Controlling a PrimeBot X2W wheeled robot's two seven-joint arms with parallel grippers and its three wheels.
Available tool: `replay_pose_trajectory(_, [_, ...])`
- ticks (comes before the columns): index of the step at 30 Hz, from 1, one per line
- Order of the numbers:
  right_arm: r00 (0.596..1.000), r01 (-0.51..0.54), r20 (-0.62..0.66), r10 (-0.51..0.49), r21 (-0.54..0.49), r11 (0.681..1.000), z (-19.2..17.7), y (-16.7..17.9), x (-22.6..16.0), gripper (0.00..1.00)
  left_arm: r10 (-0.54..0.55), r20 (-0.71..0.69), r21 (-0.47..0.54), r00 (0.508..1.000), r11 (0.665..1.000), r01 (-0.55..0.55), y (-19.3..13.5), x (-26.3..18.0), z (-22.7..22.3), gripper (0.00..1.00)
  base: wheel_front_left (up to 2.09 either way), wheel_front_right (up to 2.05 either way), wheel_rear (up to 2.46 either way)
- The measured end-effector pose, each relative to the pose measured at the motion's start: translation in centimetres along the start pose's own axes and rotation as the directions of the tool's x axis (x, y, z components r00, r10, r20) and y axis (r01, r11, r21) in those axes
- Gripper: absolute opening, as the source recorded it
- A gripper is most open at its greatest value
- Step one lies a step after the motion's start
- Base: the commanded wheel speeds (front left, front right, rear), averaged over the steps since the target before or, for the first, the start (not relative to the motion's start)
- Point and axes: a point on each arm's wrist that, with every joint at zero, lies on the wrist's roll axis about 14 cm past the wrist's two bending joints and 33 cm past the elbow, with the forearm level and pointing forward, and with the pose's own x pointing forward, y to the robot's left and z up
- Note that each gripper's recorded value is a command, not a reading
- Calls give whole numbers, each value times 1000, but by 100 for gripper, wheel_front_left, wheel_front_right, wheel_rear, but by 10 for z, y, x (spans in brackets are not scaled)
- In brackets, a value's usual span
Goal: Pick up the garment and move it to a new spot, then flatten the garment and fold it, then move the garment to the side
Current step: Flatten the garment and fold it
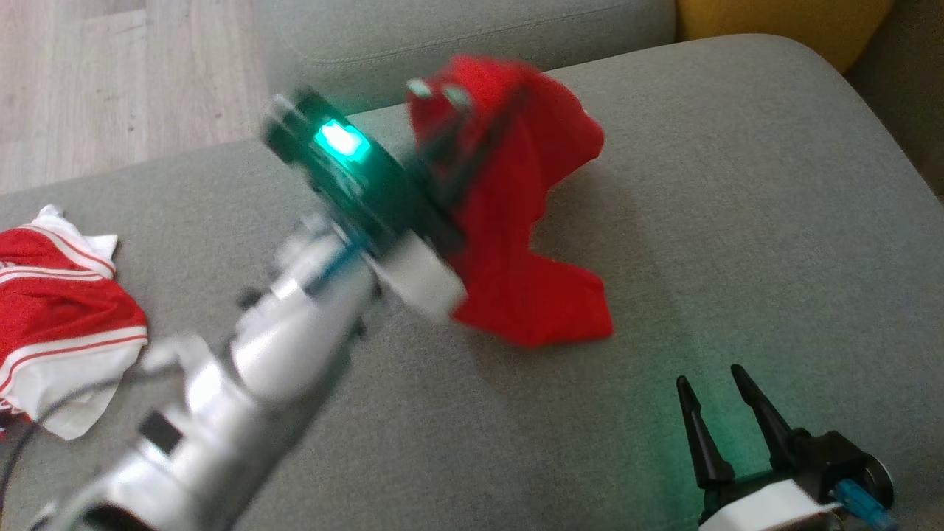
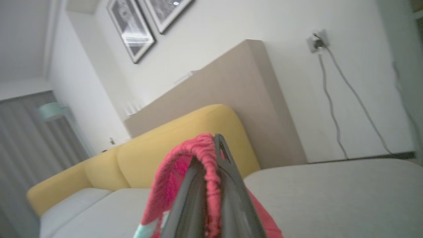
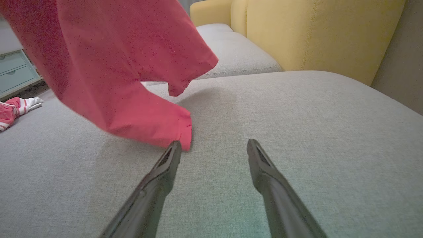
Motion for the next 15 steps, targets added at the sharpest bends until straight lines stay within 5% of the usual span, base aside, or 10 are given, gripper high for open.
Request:
replay_pose_trajectory(3, [1000,-10,-4,10,5,1000,-1,3,5,100,-157,-48,-57,986,986,155,-65,-26,-24,0,0,0,0])
replay_pose_trajectory(8, [999,-31,-31,31,3,1000,-7,8,15,100,-305,-281,-382,910,905,186,-169,-120,-104,0,0,0,0])
replay_pose_trajectory(9, [999,-39,-35,39,3,999,-8,10,17,100,-312,-311,-435,898,887,158,-181,-134,-111,32,0,0,0])
replay_pose_trajectory(10, [998,-48,-36,48,2,999,-8,12,19,100,-322,-338,-473,884,870,136,-192,-146,-117,100,0,0,0])
replay_pose_trajectory(15, [996,-84,-30,84,-4,996,-5,21,27,100,-277,-338,-564,899,825,42,-201,-145,-110,100,0,0,0])
